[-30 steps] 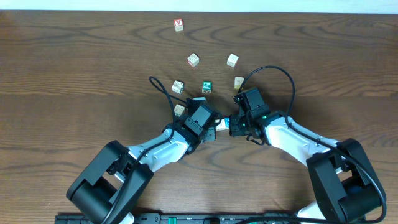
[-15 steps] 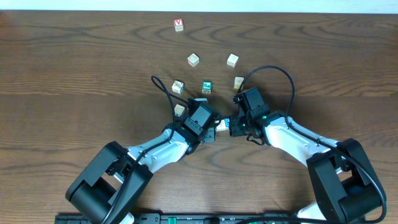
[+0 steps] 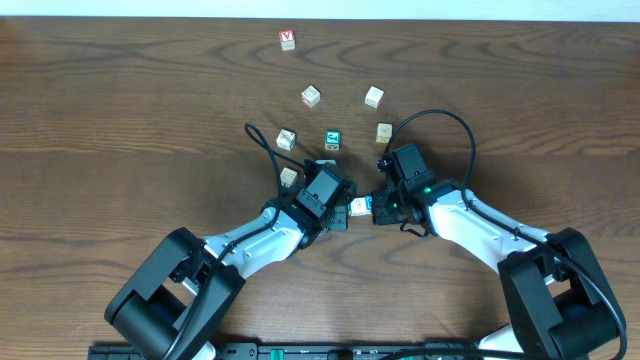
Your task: Lift 3 blocks
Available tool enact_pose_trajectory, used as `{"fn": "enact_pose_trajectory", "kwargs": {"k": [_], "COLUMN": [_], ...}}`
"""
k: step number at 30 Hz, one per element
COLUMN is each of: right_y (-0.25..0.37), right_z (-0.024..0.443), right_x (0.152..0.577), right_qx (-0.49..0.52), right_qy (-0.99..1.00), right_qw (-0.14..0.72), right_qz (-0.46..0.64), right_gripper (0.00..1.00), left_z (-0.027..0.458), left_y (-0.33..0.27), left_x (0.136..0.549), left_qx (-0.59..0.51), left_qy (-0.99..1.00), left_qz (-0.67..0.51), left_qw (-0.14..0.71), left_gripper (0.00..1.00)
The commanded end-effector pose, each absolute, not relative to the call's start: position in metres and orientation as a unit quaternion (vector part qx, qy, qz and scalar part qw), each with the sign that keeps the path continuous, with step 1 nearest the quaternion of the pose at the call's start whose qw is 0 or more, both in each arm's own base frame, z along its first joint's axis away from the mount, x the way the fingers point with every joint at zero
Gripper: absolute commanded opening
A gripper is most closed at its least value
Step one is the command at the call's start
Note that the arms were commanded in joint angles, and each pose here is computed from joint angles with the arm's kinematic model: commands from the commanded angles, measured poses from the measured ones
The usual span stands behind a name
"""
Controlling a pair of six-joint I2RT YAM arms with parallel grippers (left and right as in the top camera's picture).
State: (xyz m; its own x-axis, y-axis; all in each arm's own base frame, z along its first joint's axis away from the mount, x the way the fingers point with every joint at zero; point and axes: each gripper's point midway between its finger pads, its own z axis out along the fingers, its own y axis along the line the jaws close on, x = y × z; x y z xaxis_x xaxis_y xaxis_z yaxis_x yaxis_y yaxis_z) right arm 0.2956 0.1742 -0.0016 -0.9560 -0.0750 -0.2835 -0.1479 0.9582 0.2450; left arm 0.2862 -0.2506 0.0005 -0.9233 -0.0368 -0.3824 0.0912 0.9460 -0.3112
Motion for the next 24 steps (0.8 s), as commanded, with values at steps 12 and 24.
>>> {"fn": "enact_pose_trajectory", "kwargs": {"k": [12, 24], "right_y": [0.241, 0.235], "right_z": [0.028, 0.044], "right_x": [0.257, 0.258], "right_qx": [-0.125, -0.125], "right_qy": [0.947, 0.947], "right_qw": [0.086, 0.106], "right_qz": [0.285, 0.276], "right_gripper": [0.01, 0.01], "left_z": [0.028, 0.039], "left_y": [-0.319, -0.323], "left_x": [0.247, 0.251], "left_qx": [0.097, 0.1], "left_qy": [0.943, 0.944], "left_qz": [-0.292, -0.289], "left_qw": [0.127, 0.125], "left_gripper": [0.07, 0.07]}}
